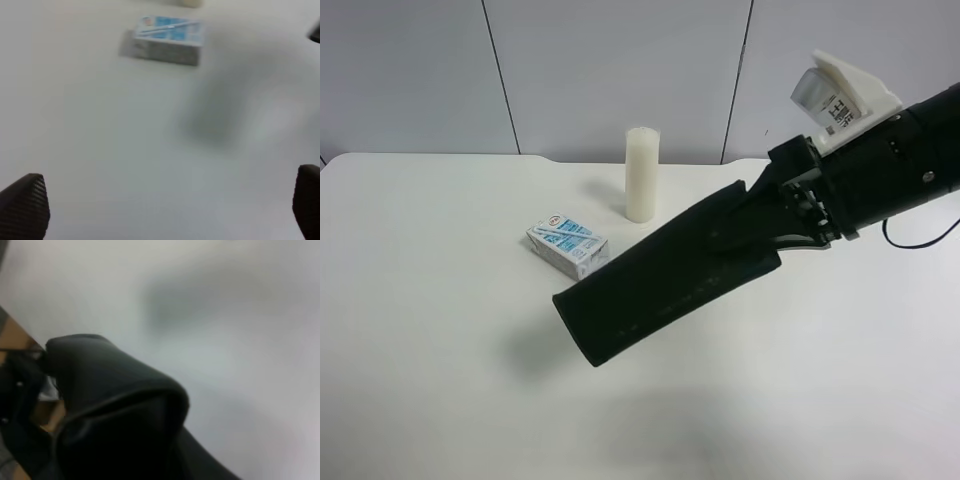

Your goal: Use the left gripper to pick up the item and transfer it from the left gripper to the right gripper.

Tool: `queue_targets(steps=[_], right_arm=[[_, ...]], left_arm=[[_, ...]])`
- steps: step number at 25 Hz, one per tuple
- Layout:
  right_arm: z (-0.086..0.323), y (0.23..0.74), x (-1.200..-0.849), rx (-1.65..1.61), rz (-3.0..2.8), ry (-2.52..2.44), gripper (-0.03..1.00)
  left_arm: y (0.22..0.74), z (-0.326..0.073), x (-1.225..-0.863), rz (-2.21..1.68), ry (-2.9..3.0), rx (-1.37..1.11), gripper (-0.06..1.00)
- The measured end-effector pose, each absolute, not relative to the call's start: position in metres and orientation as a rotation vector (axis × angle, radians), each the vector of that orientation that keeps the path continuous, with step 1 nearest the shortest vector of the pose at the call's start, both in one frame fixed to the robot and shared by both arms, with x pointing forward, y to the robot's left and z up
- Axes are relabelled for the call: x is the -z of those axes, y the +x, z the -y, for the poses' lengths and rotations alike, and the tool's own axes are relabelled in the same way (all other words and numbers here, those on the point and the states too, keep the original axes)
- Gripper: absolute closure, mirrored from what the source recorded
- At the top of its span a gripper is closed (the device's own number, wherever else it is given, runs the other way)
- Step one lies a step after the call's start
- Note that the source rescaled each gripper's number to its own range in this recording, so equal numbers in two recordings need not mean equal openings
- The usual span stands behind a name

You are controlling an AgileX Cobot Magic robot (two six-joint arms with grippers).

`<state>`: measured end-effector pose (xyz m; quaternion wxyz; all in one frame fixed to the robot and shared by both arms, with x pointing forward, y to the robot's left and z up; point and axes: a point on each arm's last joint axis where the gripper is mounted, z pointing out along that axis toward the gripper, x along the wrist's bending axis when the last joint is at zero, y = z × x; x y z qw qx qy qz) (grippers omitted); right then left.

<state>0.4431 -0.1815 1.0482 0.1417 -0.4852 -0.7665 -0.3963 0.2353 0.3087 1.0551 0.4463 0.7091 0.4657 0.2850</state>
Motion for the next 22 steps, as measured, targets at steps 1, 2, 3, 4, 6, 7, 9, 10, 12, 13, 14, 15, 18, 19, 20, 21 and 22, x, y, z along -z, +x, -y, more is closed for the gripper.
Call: queue_targets(steps=[1,2,3,4,6,7,9,10,12,13,14,15,18,19,20,21,22], right_arm=[[0.183,0.445,-1.050,1.119,2.245,-1.405,0.96],[0.184,0.448,-1.052,1.093,2.275,-1.417,0.96],[0.185,0.451,-1.056,1.074,2.304,-1.427,0.96],[0.186,0.455,-1.057,1.038,2.336,-1.442,0.96],[0.188,0.464,-1.064,0.961,2.401,-1.448,0.96],[0.190,0.468,-1.064,0.903,2.433,-1.446,0.96],[0.190,0.480,-1.066,0.804,2.487,-1.434,0.96],[0.190,0.486,-1.067,0.770,2.504,-1.425,0.96],[0.189,0.501,-1.062,0.692,2.534,-1.409,0.96],[0.188,0.510,-1.059,0.661,2.544,-1.403,0.96],[0.187,0.517,-1.056,0.634,2.555,-1.401,0.96],[0.186,0.526,-1.051,0.610,2.564,-1.400,0.96],[0.182,0.547,-1.036,0.541,2.562,-1.394,0.96],[0.180,0.554,-1.029,0.524,2.557,-1.391,0.96],[0.179,0.559,-1.023,0.506,2.554,-1.378,0.96],[0.178,0.564,-1.018,0.494,2.556,-1.362,0.96],[0.176,0.568,-1.012,0.474,2.554,-1.342,0.96]], left_arm=[[0.235,-0.309,-1.055,-1.188,1.739,-0.728,-0.04],[0.235,-0.308,-1.055,-1.217,1.724,-0.745,-0.04],[0.235,-0.308,-1.055,-1.237,1.713,-0.758,-0.04],[0.234,-0.308,-1.055,-1.258,1.702,-0.771,-0.04],[0.234,-0.308,-1.055,-1.289,1.685,-0.790,-0.04],[0.234,-0.308,-1.055,-1.299,1.680,-0.796,-0.04],[0.234,-0.308,-1.055,-1.314,1.671,-0.807,-0.04],[0.234,-0.308,-1.055,-1.317,1.670,-0.809,-0.04],[0.234,-0.308,-1.055,-1.318,1.669,-0.810,-0.04],[0.234,-0.308,-1.055,-1.318,1.669,-0.810,-0.04],[0.234,-0.308,-1.055,-1.318,1.669,-0.810,-0.04],[0.234,-0.308,-1.055,-1.318,1.669,-0.810,-0.04],[0.234,-0.308,-1.055,-1.318,1.669,-0.810,-0.04],[0.234,-0.308,-1.055,-1.318,1.669,-0.810,-0.04],[0.234,-0.308,-1.055,-1.318,1.669,-0.810,-0.04],[0.234,-0.308,-1.055,-1.318,1.669,-0.810,-0.05],[0.234,-0.308,-1.055,-1.318,1.669,-0.810,-0.05]])
